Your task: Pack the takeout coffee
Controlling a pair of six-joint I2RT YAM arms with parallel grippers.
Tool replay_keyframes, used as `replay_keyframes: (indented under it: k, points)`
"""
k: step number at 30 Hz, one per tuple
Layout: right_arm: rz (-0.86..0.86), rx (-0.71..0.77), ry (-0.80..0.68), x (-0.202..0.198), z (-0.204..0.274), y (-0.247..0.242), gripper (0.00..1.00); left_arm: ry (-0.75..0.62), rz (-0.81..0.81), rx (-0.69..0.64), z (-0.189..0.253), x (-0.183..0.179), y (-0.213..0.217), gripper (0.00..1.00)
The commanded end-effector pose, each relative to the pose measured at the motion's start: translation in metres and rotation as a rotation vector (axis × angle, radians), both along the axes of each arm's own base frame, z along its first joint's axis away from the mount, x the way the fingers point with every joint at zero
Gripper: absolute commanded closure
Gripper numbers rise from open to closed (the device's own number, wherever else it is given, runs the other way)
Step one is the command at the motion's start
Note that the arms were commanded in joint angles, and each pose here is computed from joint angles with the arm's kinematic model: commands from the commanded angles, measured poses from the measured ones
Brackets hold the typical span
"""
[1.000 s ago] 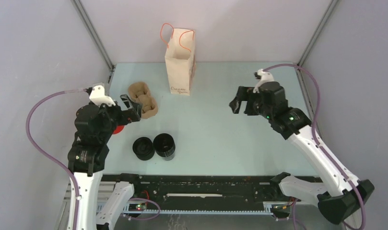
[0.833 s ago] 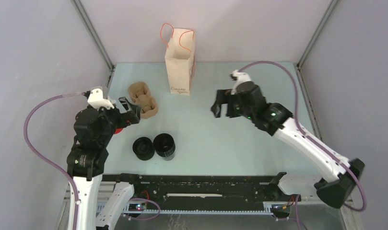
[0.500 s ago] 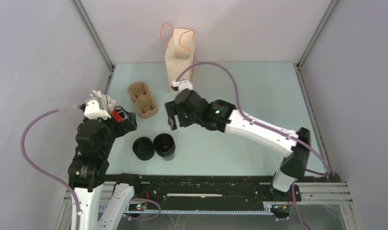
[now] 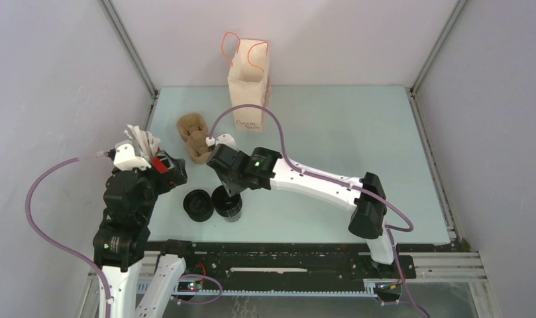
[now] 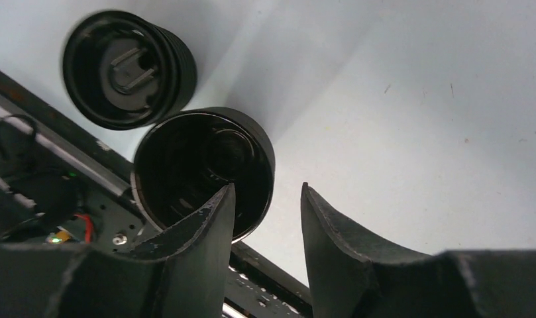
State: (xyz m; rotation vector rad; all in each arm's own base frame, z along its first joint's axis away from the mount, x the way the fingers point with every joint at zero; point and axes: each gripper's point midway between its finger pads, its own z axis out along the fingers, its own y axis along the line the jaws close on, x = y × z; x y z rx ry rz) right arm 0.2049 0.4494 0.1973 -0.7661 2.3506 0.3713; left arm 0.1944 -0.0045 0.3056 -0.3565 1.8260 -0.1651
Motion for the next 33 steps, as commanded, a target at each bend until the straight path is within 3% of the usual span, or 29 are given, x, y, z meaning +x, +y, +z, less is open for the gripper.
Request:
replay_keyframes:
  k: [1,13,20,29,33]
  points:
    - [0.006,-0.063,-0.03,0.0,-0.002,-0.003,0.5,0.014,0.005,0.005,-0.009,0.002,0.001,0.0]
    - [0.022,-0.13,-0.043,-0.002,-0.025,0.004,0.57,0.02,-0.014,-0.009,-0.012,0.004,-0.004,0.0]
    - [0.028,-0.138,-0.058,-0.003,-0.024,0.008,0.69,0.024,-0.023,-0.009,-0.013,0.004,-0.005,0.0]
    - [0.029,-0.155,-0.058,-0.002,-0.029,0.009,0.73,0.033,-0.032,-0.006,-0.017,0.005,-0.007,0.0]
    - [0.025,-0.155,-0.059,-0.001,-0.027,0.01,0.82,0.035,-0.035,-0.007,-0.017,0.005,-0.007,0.0]
